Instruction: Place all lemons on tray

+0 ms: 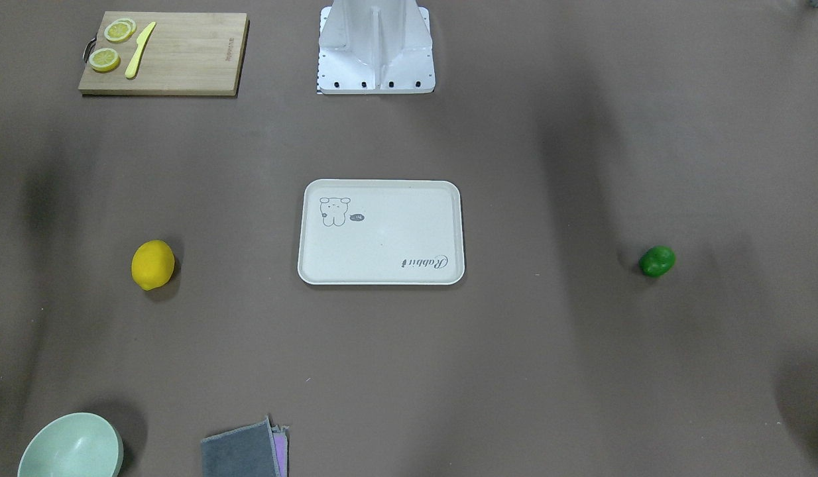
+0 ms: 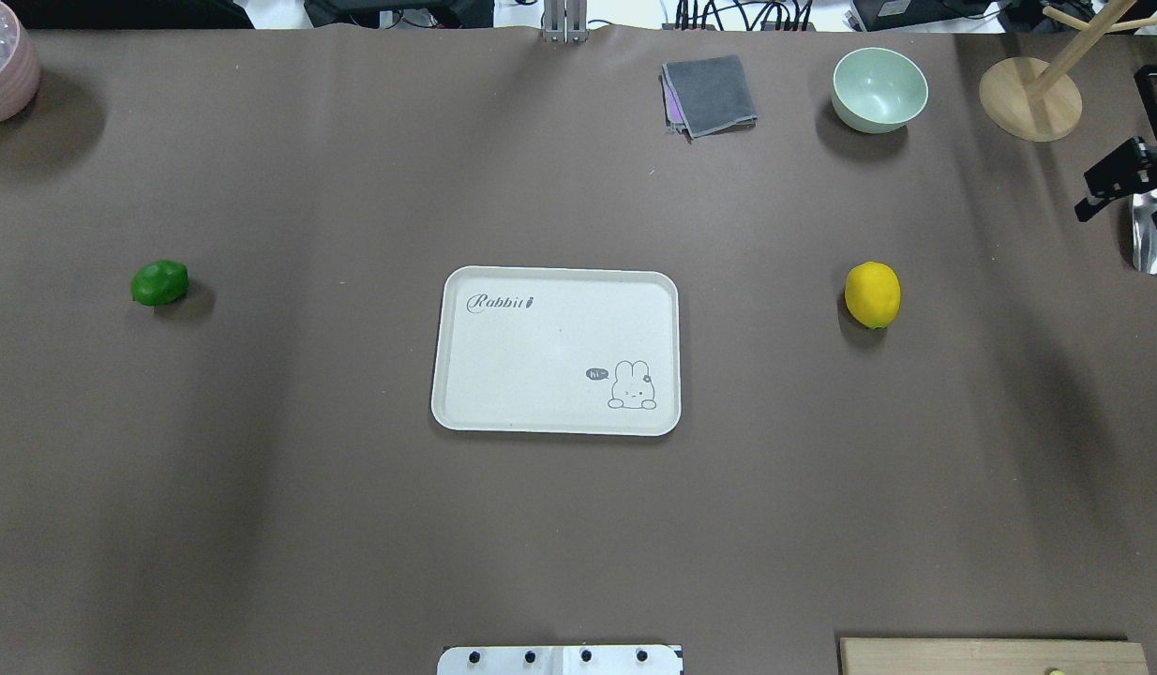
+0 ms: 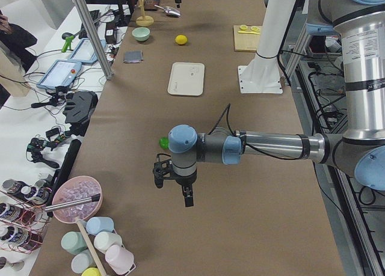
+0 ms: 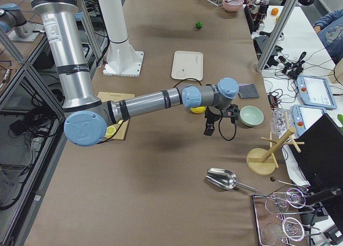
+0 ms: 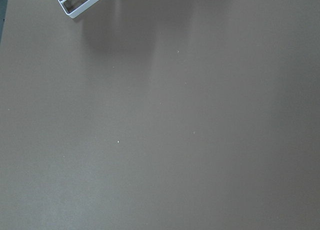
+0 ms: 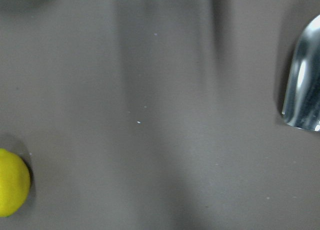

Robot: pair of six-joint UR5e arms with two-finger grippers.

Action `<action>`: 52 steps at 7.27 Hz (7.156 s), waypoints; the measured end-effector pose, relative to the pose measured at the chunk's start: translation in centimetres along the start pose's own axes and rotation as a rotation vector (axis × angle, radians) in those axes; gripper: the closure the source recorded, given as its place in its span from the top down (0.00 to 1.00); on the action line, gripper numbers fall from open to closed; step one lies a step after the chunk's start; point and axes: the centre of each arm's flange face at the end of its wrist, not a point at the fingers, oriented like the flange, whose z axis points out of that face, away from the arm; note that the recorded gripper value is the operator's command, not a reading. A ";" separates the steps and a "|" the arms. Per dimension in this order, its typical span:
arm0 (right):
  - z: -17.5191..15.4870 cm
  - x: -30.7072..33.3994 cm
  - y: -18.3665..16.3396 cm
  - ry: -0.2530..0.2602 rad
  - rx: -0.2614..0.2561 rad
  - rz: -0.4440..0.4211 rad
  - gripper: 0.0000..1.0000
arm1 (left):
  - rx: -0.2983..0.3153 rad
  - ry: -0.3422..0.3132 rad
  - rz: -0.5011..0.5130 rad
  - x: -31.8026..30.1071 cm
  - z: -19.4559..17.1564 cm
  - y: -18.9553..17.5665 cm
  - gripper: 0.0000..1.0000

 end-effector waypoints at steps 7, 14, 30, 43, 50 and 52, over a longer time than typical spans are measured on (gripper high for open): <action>9.2 -15.1 -1.5 -0.035 -0.058 -0.041 0.97 | 0.025 0.009 0.020 0.9 -0.7 -1.0 0.98; 16.2 -19.2 0.1 -0.005 -0.165 -0.098 0.60 | 0.043 0.008 0.033 1.0 -0.8 -1.1 0.98; 15.5 -45.0 5.8 -0.141 -0.261 -0.215 0.21 | 0.075 0.014 0.060 1.6 -1.4 -1.4 0.98; 9.9 -39.0 -0.5 -0.190 -0.110 -0.199 1.00 | 0.061 0.083 0.384 22.1 4.0 -14.7 0.98; 5.2 -24.3 -2.8 -0.181 -0.022 -0.166 1.00 | -0.035 0.081 0.620 35.6 9.5 -9.5 0.98; 3.0 -20.4 -4.2 -0.172 -0.008 -0.104 1.00 | -0.042 0.097 0.704 36.8 11.2 -8.0 0.98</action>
